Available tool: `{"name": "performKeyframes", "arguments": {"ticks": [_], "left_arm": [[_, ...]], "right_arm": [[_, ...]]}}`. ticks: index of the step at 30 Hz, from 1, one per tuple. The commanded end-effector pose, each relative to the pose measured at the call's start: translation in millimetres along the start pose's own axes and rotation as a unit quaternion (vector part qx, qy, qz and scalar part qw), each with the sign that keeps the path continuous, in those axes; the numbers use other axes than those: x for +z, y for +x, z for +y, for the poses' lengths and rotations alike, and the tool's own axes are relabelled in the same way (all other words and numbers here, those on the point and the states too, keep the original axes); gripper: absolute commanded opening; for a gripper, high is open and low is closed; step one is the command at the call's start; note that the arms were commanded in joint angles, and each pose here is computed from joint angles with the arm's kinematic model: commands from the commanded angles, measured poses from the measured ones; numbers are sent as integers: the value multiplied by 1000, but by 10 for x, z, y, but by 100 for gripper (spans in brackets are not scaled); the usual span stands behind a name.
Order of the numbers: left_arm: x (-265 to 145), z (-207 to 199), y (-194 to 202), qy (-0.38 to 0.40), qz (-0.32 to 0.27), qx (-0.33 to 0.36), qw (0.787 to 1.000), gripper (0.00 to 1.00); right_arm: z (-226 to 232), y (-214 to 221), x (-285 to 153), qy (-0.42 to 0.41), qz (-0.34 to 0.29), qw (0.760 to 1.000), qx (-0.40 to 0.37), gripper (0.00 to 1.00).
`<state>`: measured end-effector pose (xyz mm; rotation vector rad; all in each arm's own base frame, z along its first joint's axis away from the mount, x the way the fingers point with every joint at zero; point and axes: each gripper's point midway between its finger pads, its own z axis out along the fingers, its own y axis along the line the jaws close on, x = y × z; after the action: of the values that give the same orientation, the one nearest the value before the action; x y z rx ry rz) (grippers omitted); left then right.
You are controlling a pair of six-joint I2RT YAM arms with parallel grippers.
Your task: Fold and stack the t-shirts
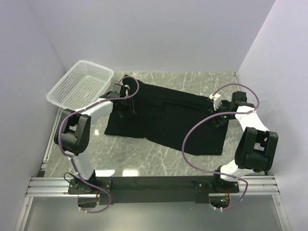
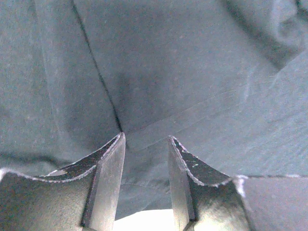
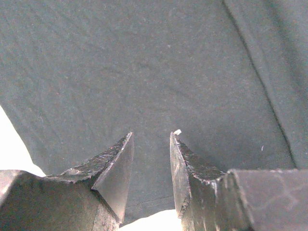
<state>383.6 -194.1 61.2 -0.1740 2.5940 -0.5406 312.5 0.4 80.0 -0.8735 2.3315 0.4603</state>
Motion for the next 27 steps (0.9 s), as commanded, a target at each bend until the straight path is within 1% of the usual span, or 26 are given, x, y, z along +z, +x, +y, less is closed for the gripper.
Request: {"name": "performKeyframes", "arguments": {"ticks": [1,7,12,20,22,27], "left_arm": [[50,44,125,-19,17,-5,1000,46],[136,8,264,-14,38,-7,999,46],[175,93,359,-33,52,-8,998,46],[192,112,329,-44,48,-6,998,33],[202,110,335,-45,49,-5,998,27],[154,68,297,-40,43,-1,998,18]], "right_arm": [[-17,-99,-49,13,-20,1000,-10,43],[-21,-83,-46,15,-18,1000,-10,43],[-21,-78,-44,16,-18,1000,-9,43],[-15,-54,-31,15,-16,1000,-6,43],[-18,-55,-35,16,-16,1000,-8,43],[-26,-47,-40,17,-15,1000,-8,43]]}}
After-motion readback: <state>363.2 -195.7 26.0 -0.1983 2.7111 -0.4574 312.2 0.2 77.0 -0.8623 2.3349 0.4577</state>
